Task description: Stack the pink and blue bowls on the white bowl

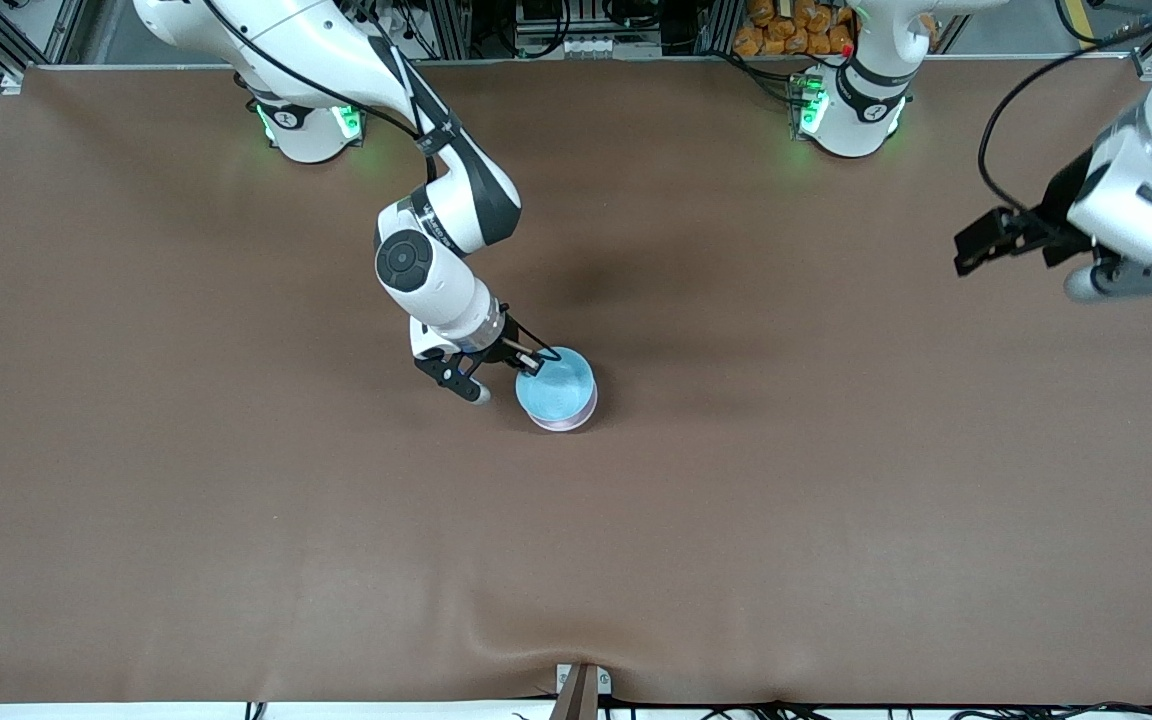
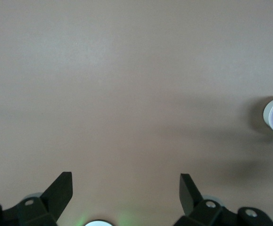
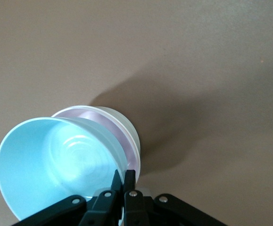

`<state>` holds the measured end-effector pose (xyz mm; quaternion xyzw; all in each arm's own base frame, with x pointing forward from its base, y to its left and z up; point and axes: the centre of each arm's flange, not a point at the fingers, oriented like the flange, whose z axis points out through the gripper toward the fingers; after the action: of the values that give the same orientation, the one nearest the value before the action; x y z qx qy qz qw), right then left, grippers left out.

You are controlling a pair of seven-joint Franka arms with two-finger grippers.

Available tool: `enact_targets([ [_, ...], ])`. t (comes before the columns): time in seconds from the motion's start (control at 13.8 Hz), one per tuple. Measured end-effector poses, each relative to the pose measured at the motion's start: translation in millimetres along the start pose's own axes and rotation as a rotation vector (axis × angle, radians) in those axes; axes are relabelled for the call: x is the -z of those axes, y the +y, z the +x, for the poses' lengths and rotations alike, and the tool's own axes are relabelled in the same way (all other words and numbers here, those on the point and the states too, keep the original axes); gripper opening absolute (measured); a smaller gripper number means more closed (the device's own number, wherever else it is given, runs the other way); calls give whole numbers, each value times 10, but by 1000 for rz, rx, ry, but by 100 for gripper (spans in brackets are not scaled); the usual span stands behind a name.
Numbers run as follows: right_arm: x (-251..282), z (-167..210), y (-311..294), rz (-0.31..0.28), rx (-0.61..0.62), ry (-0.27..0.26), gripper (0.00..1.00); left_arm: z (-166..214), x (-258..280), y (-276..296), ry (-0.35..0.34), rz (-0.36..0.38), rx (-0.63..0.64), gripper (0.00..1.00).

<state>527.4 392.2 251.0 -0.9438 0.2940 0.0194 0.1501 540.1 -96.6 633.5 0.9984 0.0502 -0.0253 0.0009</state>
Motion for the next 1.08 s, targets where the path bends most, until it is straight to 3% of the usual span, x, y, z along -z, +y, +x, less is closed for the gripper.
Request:
enact_targets([
  [0.14, -14, 13, 3, 4, -1, 5, 4, -123, 48, -51, 13, 3, -20, 100],
  [0.22, -15, 27, 8, 4, -3, 7, 8, -101, 67, -137, 33, -2, -53, 100],
  [0.58, 111, 169, -21, 20, -18, 27, 61, 144, -2, -700, 59, -10, -103, 100],
  [0.87, 801, 722, 140, -26, 2, 17, 100, 140, 23, -680, 64, -10, -106, 100],
  [1.08, 1511, 1397, 639, -76, 104, -21, 100, 148, 24, -734, 64, -11, -96, 100],
])
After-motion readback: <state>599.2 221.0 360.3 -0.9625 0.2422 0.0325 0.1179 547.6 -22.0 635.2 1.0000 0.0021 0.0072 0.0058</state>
